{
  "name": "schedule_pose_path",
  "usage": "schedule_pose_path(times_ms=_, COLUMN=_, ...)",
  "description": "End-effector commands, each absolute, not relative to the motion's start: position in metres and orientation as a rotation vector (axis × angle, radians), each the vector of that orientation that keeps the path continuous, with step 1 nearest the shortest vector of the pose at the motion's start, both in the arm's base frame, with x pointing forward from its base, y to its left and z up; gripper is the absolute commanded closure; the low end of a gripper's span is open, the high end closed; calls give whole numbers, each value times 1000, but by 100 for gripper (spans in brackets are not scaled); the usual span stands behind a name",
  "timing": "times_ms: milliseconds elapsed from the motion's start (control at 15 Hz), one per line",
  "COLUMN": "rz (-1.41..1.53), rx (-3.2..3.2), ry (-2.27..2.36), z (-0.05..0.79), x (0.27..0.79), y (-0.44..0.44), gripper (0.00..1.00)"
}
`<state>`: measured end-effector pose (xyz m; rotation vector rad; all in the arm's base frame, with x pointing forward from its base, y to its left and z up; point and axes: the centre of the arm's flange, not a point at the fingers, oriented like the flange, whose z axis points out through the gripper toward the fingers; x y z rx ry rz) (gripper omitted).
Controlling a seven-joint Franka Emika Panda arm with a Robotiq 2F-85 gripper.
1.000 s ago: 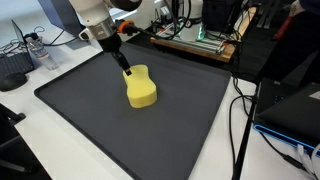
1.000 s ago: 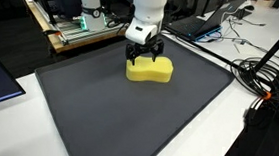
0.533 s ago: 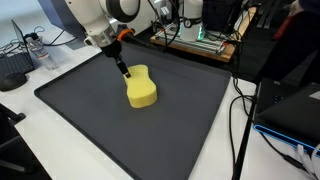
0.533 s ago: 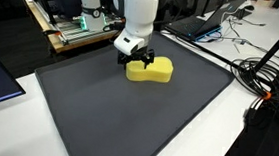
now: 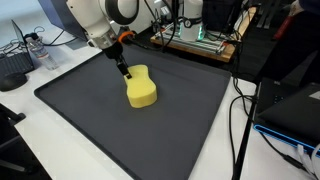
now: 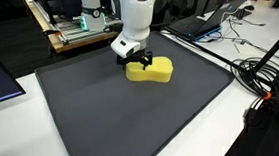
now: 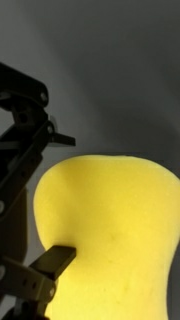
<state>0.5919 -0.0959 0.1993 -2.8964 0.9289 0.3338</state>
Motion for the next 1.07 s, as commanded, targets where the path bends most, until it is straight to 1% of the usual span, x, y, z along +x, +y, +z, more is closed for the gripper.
schedule_pose_path(times_ms=0, rz=303, rx=-2843, ry=907, z=190, x=585, y=-98, gripper=0)
schedule_pose_path(times_ms=533, rz=162, rx=-2806, ry=783, z=170, x=567, y=-105, gripper=0)
schedule_pose_path(times_ms=1000, rz=43, rx=-2687, ry=830, z=166, x=537, y=-124, gripper=0)
